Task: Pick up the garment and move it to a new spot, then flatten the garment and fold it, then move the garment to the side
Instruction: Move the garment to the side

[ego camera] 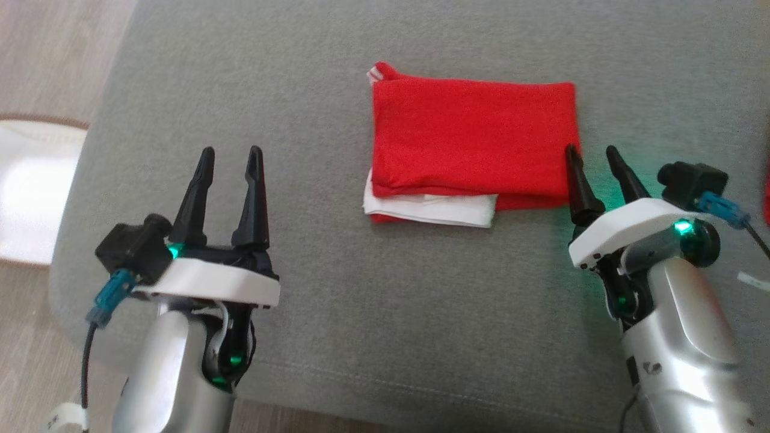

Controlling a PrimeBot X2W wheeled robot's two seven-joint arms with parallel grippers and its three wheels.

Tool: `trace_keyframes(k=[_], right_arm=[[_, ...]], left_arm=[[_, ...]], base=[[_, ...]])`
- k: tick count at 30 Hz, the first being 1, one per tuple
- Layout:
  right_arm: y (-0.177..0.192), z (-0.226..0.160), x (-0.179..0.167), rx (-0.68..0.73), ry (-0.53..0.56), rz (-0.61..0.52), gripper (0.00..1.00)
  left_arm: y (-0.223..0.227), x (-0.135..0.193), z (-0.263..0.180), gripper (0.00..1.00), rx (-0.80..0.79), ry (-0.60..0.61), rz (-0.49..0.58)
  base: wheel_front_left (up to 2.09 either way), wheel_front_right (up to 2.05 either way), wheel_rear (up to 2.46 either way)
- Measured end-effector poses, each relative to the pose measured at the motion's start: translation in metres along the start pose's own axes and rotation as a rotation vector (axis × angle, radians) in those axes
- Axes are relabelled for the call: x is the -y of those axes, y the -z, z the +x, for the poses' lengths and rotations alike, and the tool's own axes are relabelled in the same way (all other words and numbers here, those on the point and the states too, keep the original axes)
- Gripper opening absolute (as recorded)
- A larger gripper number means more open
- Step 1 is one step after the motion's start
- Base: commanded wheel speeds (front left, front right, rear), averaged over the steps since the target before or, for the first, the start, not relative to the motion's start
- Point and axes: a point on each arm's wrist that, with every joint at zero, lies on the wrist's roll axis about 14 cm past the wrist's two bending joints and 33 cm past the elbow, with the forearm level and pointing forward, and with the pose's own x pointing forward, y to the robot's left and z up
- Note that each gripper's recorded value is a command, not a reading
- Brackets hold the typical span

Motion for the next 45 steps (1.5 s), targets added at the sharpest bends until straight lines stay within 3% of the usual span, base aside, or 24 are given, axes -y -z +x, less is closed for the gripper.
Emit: trace_keyframes(k=[5, 10, 11, 12, 20, 28, 35, 45], right_arm=[[0.031, 0.018, -0.007, -0.112, -0.019, 0.015, 1.00], [0.034, 0.038, -0.014, -0.137, -0.043, -0.012, 1.00], [0.034, 0.040, -0.015, -0.139, -0.046, -0.023, 0.36], [0.033, 0.042, -0.015, -0.141, -0.050, -0.038, 0.00], [0.016, 0.032, -0.006, -0.072, -0.036, -0.179, 0.00], [-0.047, 0.007, 0.023, 0.082, 0.041, -0.380, 0.00], [-0.108, -0.035, 0.100, 0.105, 0.210, -0.567, 0.00], [-0.151, -0.097, 0.224, 0.011, 0.524, -0.673, 0.00]], left_arm=[[0.000, -0.012, 0.001, 1.00, -0.002, -0.032, 0.004], [0.002, -0.021, 0.002, 1.00, -0.010, -0.056, 0.018], [0.003, -0.022, 0.001, 1.00, -0.013, -0.059, 0.019], [0.003, -0.022, 0.001, 1.00, -0.015, -0.060, 0.019], [0.005, -0.010, 0.010, 1.00, -0.011, -0.024, 0.003], [0.011, 0.033, 0.027, 1.00, -0.005, 0.100, -0.023], [0.027, 0.074, 0.043, 1.00, -0.029, 0.219, -0.042], [0.055, 0.098, 0.066, 1.00, -0.068, 0.295, -0.068]], base=[[0.00, 0.00, 0.00], [0.00, 0.00, 0.00], [0.00, 0.00, 0.00], [0.00, 0.00, 0.00], [0.00, 0.00, 0.00], [0.00, 0.00, 0.00], [0.00, 0.00, 0.00], [0.00, 0.00, 0.00]])
